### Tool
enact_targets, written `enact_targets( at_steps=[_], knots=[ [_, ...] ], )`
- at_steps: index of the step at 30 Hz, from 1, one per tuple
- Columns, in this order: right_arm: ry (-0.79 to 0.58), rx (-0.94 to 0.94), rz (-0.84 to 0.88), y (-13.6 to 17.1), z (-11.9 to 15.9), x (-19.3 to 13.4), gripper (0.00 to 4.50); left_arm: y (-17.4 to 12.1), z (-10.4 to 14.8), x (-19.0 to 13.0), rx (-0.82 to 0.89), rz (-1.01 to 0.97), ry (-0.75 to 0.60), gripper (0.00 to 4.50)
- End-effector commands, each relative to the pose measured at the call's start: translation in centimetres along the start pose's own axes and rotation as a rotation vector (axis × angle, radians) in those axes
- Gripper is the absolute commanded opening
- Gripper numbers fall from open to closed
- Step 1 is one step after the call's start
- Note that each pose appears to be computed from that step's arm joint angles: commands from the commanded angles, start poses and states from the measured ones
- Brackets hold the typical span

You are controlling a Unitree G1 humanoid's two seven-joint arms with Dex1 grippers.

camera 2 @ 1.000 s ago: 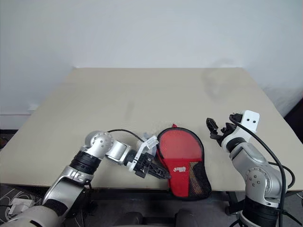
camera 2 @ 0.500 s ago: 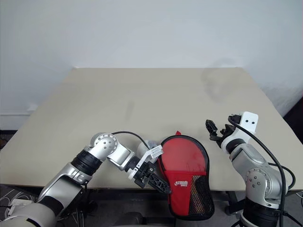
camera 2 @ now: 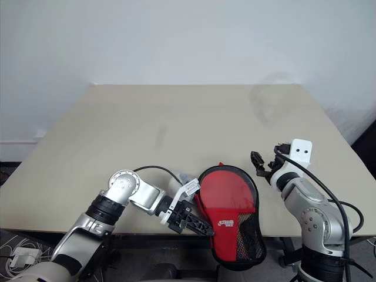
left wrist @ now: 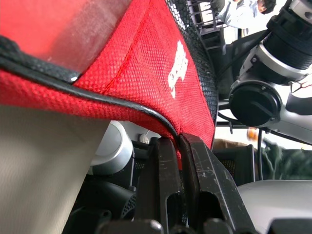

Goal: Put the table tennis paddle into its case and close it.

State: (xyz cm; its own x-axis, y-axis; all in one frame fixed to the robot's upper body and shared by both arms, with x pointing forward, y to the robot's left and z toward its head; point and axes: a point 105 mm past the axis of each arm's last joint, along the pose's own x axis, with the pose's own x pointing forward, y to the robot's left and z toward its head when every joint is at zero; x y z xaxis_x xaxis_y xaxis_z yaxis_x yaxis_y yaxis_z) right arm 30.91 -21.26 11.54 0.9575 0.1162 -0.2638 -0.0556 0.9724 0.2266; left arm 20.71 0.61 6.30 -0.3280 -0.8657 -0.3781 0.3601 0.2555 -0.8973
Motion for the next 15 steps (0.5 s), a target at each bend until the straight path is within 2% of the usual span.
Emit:
enact_targets(
  at_steps=[1, 6, 10, 15],
  knots=[
    [-0.026, -0.017, 0.03, 0.63, 0.81, -0.04, 4.5, 0.14, 0.17, -1.02, -0.036, -0.014, -0.021, 0.05],
    [-0.022, -0.028, 0.028, 0.67, 0.65, 0.05, 4.5, -0.19, 0.3, -1.04, 0.01, 0.005, -0.033, 0.05],
    [-0.027, -0.03, 0.032, 0.82, 0.8, 0.11, 4.5, 0.13, 0.26, -0.93, 0.014, 0.033, -0.036, 0.95],
    [-0.021, -0.036, 0.024, 0.64, 0.64, 0.11, 4.5, 0.45, 0.38, -1.21, 0.011, 0.056, -0.052, 2.71]
  ],
)
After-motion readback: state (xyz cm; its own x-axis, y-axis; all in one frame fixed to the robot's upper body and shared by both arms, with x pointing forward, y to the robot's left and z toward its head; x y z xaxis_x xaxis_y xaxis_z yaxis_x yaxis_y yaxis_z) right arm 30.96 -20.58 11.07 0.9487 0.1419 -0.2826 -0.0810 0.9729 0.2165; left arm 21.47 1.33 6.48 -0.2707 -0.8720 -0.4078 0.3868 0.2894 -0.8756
